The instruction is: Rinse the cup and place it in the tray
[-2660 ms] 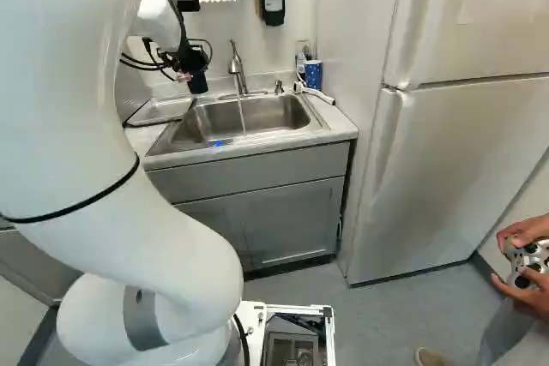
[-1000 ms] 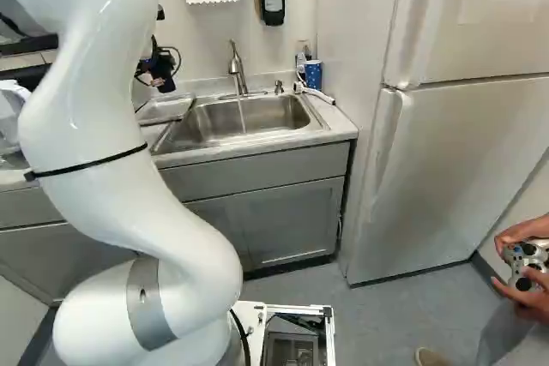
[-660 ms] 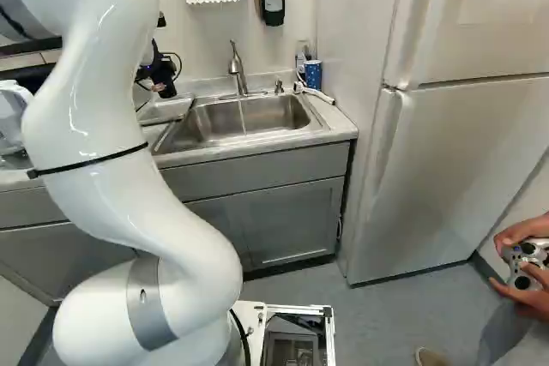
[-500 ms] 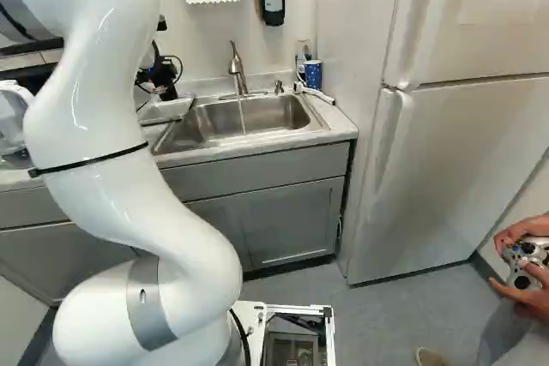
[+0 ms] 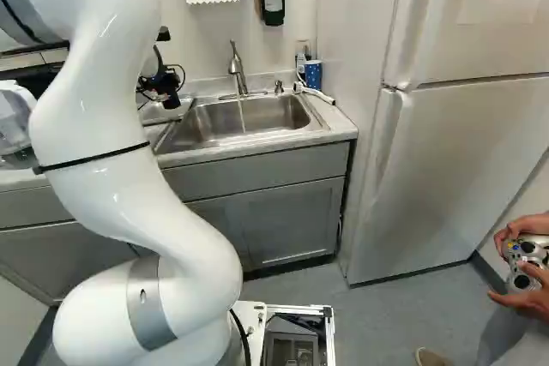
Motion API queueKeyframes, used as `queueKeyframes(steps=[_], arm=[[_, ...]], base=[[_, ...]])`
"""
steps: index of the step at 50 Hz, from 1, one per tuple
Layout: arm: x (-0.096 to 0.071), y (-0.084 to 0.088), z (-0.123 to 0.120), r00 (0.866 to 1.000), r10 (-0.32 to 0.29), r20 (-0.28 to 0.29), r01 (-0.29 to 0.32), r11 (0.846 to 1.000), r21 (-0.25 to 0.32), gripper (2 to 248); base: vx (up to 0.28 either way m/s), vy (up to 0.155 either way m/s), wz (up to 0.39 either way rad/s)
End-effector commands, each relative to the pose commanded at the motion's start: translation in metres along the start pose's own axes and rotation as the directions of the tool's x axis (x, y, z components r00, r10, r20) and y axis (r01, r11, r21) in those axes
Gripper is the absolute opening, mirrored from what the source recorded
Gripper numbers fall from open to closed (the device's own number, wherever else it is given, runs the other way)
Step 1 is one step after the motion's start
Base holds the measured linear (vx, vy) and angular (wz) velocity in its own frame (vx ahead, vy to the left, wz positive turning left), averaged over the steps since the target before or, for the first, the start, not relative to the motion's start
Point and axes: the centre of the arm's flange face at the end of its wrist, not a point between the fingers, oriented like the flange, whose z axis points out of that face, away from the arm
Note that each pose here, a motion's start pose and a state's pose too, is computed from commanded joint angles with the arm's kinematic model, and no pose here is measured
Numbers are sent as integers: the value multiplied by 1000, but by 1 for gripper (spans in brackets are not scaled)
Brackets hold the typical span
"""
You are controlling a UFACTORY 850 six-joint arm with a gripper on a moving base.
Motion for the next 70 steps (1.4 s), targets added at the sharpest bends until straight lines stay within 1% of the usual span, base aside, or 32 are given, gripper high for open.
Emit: queueKeyframes(steps=[16,24,25,30,31,35,36,40,41,53,70], arm=[[-15,0,13,1000,0,31,0,1000,-1,123],[-15,0,13,1000,0,31,0,1000,-1,123],[-15,0,13,1000,0,31,0,1000,-1,145],[-15,0,13,1000,0,31,0,1000,-1,145],[-15,0,13,1000,0,31,0,1000,-1,179],[-15,0,13,1000,0,31,0,1000,-1,179],[-15,0,13,1000,0,31,0,1000,-1,213],[-15,0,13,1000,0,31,0,1000,-1,213],[-15,0,13,1000,0,31,0,1000,-1,245],[-14,0,12,1000,0,29,0,1000,-1,247],[0,0,0,1000,0,0,0,1000,0,247]], base=[[0,0,0],[0,0,0],[0,0,0],[0,0,0],[0,0,0],[0,0,0],[0,0,0],[0,0,0],[0,0,0],[0,0,0],[0,0,0]])
